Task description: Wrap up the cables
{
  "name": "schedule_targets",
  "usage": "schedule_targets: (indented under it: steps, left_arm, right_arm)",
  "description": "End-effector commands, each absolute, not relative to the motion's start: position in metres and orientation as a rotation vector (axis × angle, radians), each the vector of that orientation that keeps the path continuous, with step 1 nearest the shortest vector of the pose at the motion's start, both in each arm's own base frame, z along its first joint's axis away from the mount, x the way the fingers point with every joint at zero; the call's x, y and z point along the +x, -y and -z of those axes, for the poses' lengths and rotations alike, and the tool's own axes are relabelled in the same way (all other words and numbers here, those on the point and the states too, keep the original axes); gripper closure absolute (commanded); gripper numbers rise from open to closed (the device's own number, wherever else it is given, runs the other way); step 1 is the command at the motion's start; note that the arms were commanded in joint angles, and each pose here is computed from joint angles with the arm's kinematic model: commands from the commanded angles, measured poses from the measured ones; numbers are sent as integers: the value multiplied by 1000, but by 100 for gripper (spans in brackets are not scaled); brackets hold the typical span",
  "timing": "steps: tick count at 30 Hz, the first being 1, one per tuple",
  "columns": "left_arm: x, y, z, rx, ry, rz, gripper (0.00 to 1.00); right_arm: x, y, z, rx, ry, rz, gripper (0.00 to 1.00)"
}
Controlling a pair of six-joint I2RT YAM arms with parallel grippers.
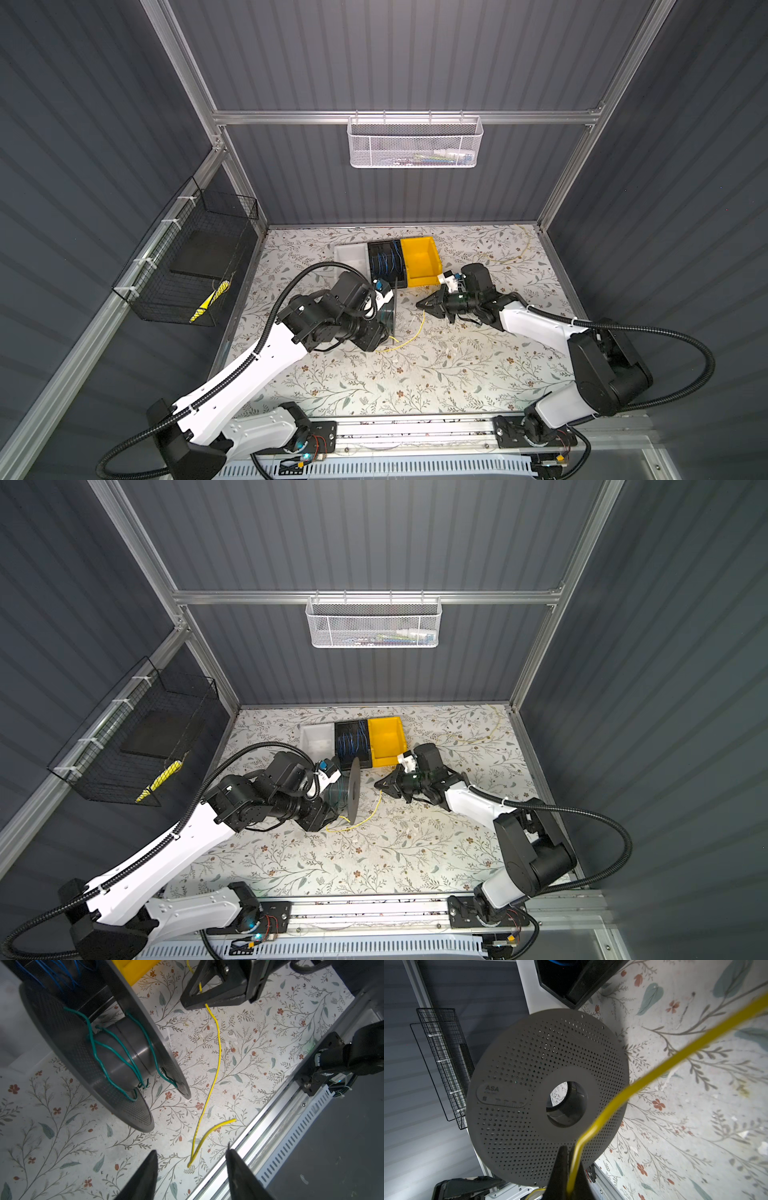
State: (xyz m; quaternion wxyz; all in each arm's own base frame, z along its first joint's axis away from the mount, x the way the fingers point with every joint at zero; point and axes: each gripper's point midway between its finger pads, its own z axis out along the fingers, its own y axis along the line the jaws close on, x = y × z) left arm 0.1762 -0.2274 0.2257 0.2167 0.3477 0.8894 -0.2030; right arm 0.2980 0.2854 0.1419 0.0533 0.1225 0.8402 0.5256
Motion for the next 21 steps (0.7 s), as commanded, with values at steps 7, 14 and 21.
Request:
schedule_targets:
  steps: [7,14,21]
  left_arm:
    - [168,241,-212,1120,-2494,568,39]
    - [169,246,-202,1154,-2518,558,54]
    - [169,244,-196,1151,-2538,538,65]
  right_arm:
    - [300,-289,-156,341,-2534,-1634,100]
    - [300,-288,-156,339,-2528,-1634,100]
    - [297,-286,-158,338,-2522,-1637,100]
